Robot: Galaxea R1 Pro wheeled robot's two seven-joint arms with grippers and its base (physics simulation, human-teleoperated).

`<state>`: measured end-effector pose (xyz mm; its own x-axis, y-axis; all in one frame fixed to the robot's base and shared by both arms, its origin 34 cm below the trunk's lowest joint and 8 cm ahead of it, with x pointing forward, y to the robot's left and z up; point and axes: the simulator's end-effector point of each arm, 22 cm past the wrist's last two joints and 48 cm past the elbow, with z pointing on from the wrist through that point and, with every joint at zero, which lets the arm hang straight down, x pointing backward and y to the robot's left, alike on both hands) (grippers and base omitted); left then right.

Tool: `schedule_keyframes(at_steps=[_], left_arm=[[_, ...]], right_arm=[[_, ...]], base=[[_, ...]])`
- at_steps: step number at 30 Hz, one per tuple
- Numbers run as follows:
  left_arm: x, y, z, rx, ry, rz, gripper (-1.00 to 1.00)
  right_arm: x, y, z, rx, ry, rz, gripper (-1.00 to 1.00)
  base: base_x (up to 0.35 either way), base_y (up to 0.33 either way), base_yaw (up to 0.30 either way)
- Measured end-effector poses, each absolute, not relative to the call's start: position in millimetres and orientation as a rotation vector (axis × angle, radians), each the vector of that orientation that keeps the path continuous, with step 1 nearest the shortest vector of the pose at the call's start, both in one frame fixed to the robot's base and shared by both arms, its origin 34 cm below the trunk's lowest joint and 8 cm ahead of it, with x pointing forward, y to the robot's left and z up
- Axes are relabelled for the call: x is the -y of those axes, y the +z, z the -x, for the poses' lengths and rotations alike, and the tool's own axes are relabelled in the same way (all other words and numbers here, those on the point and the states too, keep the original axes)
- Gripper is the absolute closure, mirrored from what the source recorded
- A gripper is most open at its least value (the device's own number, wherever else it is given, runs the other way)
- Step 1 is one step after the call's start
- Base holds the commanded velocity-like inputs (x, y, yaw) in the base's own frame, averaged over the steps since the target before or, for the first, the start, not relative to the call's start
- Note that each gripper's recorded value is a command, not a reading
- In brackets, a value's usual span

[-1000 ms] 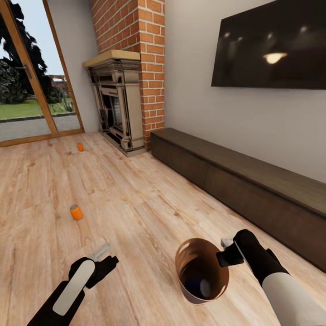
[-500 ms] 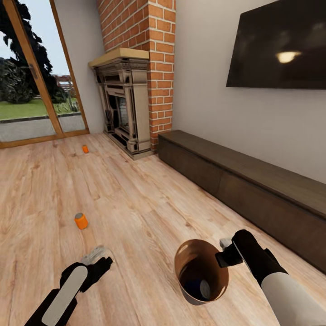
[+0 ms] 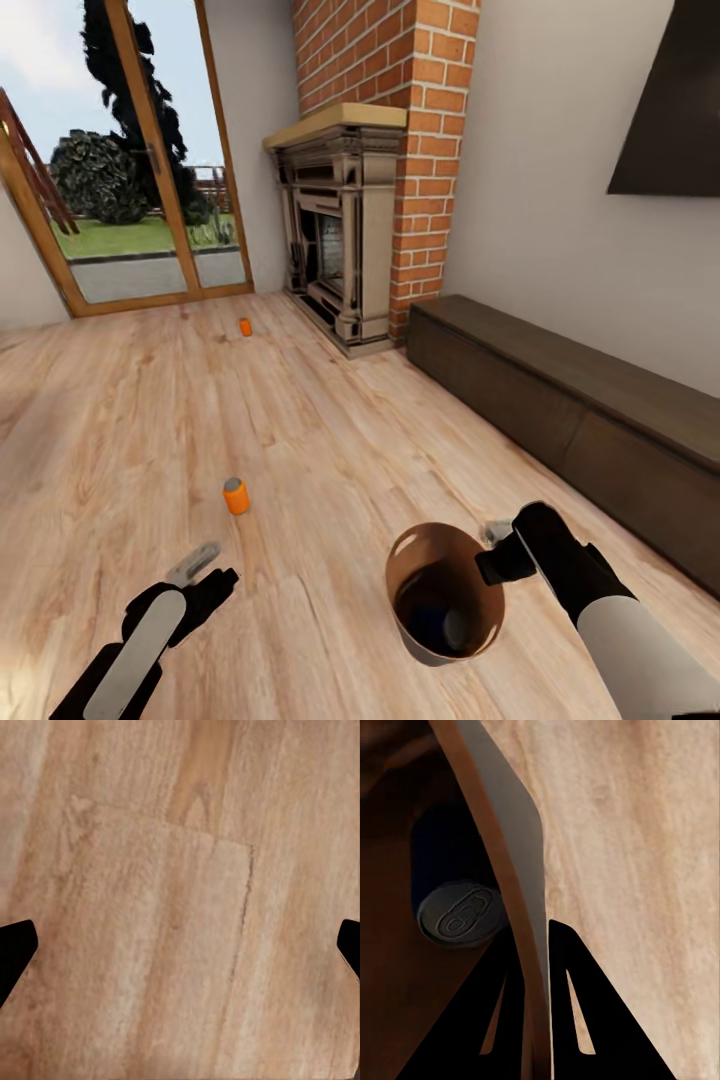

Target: Put the three can of soda from the living room inside the tash can in the kitchen.

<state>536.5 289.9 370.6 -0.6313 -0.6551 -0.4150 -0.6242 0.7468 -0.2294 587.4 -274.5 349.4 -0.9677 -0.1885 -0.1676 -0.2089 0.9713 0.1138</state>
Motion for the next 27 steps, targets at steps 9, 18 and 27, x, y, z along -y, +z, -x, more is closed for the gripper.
schedule_keyframes(at_steps=[9,18,27], left_arm=[[-291,370,-536,-2.468,-0.082,0.970,-1.00],[-287,378,-542,-2.465,-0.086,0.945,-1.00],[-286,378,-543,-2.466,-0.083,0.940,-1.00]], right_arm=[[273,392,-637,-2.872,0.215,0.306,1.00],[266,441,-683,-2.939,0.319,0.288,1.00],[267,410,-651,-3.017,0.363,0.250,1.00]], base=[[0.299,0.238,0.225],[0.303,0.202,0.010],[0.325,0.129,0.000]])
